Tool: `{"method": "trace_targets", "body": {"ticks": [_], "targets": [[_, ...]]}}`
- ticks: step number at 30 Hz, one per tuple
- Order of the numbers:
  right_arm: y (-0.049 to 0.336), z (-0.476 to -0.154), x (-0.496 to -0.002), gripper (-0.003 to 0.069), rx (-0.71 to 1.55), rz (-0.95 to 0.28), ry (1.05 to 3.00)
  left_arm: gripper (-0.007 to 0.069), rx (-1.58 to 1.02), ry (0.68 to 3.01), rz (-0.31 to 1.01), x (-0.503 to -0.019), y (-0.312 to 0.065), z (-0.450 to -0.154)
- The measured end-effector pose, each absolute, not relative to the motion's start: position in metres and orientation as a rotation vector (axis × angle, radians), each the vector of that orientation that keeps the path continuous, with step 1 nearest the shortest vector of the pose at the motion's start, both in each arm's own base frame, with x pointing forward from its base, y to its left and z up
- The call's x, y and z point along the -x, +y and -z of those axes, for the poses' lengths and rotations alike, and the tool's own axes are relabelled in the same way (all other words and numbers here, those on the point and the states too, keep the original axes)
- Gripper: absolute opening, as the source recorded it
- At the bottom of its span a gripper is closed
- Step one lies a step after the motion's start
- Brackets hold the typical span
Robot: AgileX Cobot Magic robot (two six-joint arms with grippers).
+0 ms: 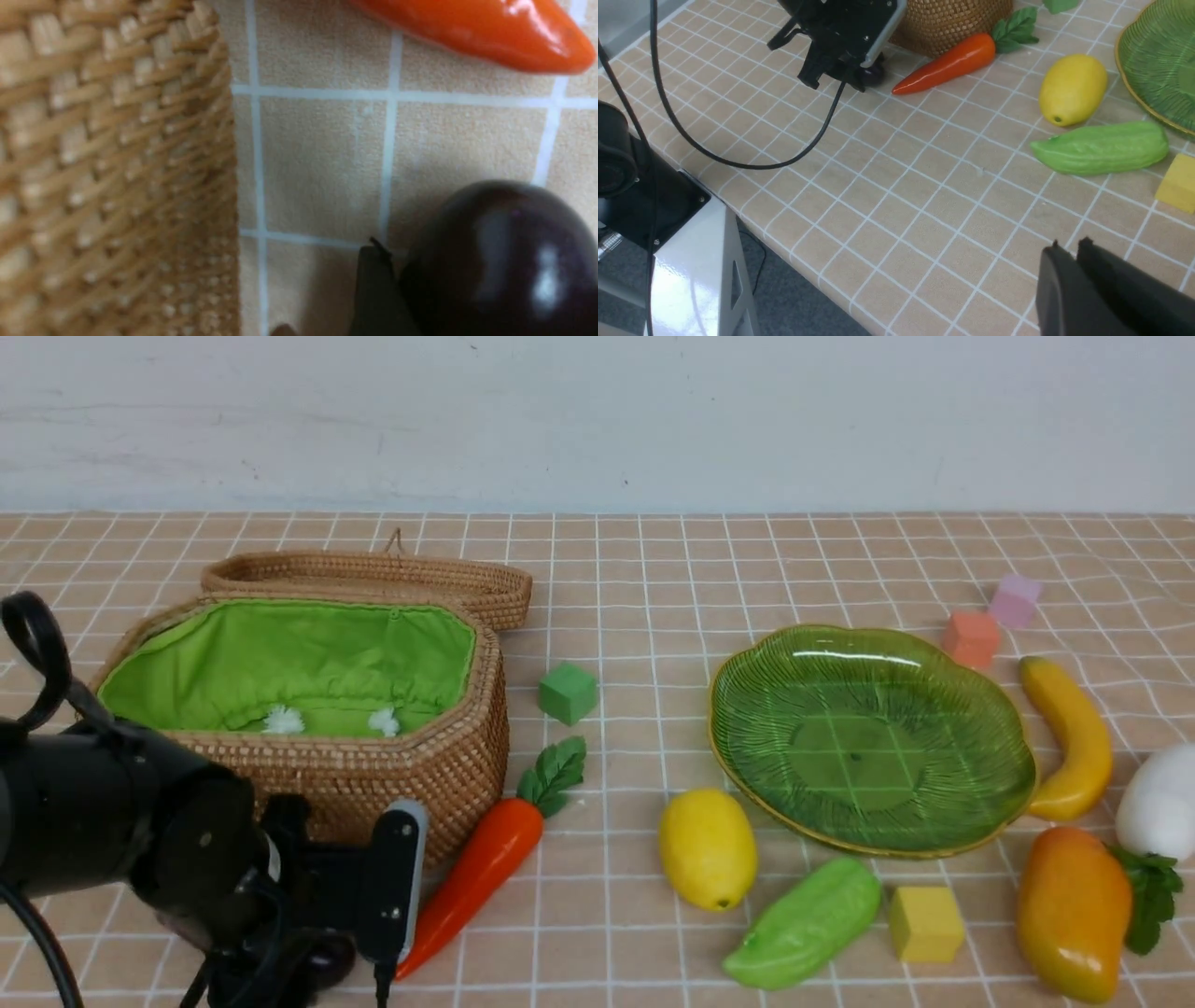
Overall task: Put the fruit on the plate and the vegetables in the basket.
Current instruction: Use the left arm to grab an eggplant and put it into the left basket, then use the left arm to grab a carrot and put it into the left basket
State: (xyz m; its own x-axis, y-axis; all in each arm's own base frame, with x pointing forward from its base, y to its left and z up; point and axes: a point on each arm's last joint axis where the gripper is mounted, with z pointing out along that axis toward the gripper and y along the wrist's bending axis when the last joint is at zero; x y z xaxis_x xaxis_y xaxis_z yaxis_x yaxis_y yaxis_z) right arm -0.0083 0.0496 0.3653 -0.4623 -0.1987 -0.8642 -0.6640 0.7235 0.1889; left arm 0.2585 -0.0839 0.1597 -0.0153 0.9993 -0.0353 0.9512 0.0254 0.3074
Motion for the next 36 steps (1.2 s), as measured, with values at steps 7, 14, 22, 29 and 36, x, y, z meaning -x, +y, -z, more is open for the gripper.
{"method": "trace_targets", "body": {"ticks": [7,14,22,29,36], "targets": [[0.05,-0.365,0.008,0.0072,0.656,-0.649,2.017,0.0416,-1.8,2.163,-0.306,-0.234,-0.074,-0.224],[0.05,-0.366,0.008,0.0081,0.651,-0.648,2.01,0.0414,-1.354,1.946,-0.397,-0.267,-0.085,-0.33],[0.05,-0.366,0.008,0.0082,0.652,-0.648,2.012,0.0452,-1.35,2.014,-0.51,-0.346,-0.103,-0.295],[0.05,-0.365,0.008,0.009,0.656,-0.649,2.017,0.0656,-1.037,2.2,-0.405,-0.338,-0.099,-0.302],[0.05,-0.365,0.008,0.0096,0.655,-0.649,2.016,0.0357,-0.776,2.456,-0.108,-0.279,-0.136,-0.318]]}}
